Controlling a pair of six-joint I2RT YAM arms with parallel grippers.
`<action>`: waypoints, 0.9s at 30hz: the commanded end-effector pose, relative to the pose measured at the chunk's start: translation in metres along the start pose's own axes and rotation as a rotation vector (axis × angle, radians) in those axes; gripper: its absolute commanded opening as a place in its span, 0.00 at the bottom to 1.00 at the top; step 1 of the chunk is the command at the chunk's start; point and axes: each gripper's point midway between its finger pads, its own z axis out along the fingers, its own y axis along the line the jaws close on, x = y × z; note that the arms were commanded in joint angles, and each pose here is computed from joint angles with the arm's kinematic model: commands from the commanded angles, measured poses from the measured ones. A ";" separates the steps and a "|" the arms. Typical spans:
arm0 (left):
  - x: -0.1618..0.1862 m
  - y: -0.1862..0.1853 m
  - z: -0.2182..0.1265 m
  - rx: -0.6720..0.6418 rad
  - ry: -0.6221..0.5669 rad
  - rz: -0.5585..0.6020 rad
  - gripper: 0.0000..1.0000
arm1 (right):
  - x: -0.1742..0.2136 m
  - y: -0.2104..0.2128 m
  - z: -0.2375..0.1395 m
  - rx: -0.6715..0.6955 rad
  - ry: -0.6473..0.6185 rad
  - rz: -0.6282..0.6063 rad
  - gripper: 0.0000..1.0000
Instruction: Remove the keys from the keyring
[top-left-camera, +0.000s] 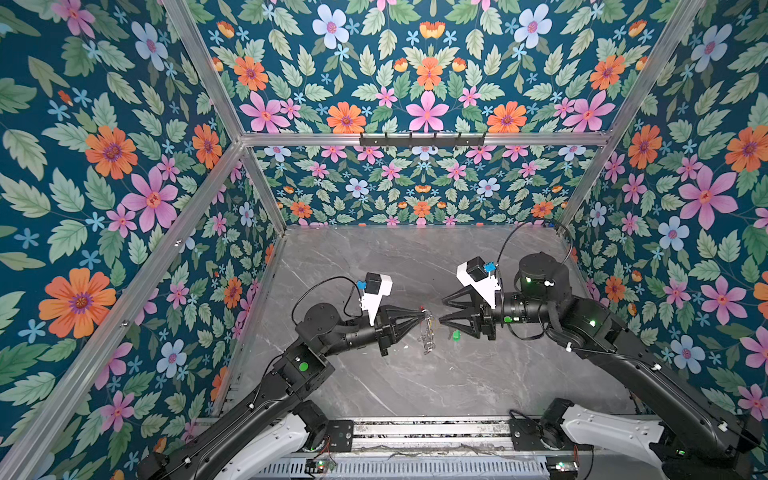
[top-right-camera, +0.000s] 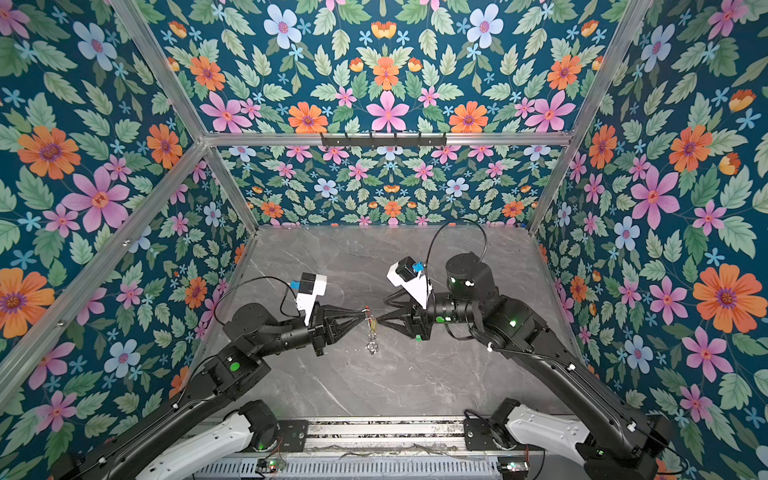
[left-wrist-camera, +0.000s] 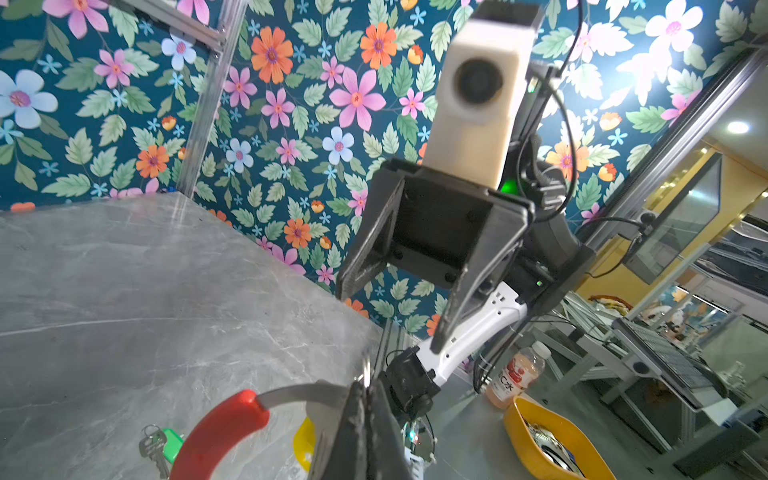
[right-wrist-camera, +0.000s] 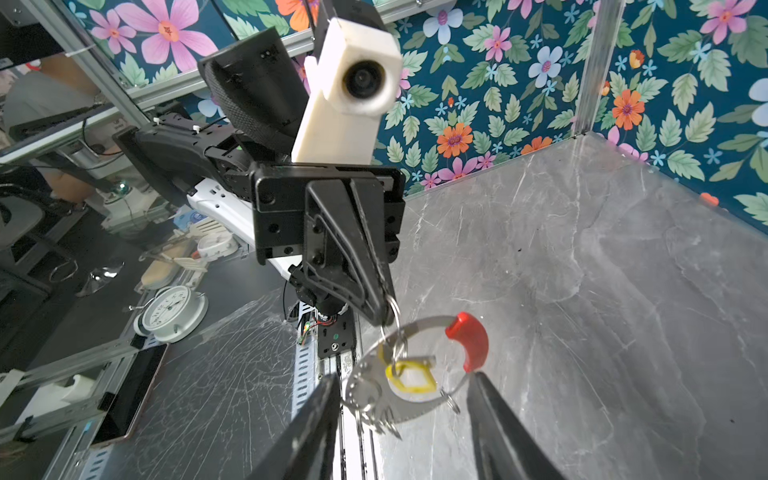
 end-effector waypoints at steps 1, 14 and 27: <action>-0.023 -0.008 -0.003 0.025 -0.119 0.039 0.00 | -0.021 -0.009 0.000 0.046 -0.141 -0.019 0.53; -0.025 -0.022 -0.002 0.120 -0.126 0.035 0.00 | -0.001 -0.005 0.017 0.023 -0.160 -0.083 0.59; -0.020 -0.029 -0.001 0.174 -0.115 0.030 0.00 | 0.005 0.017 0.020 -0.123 -0.129 -0.086 0.48</action>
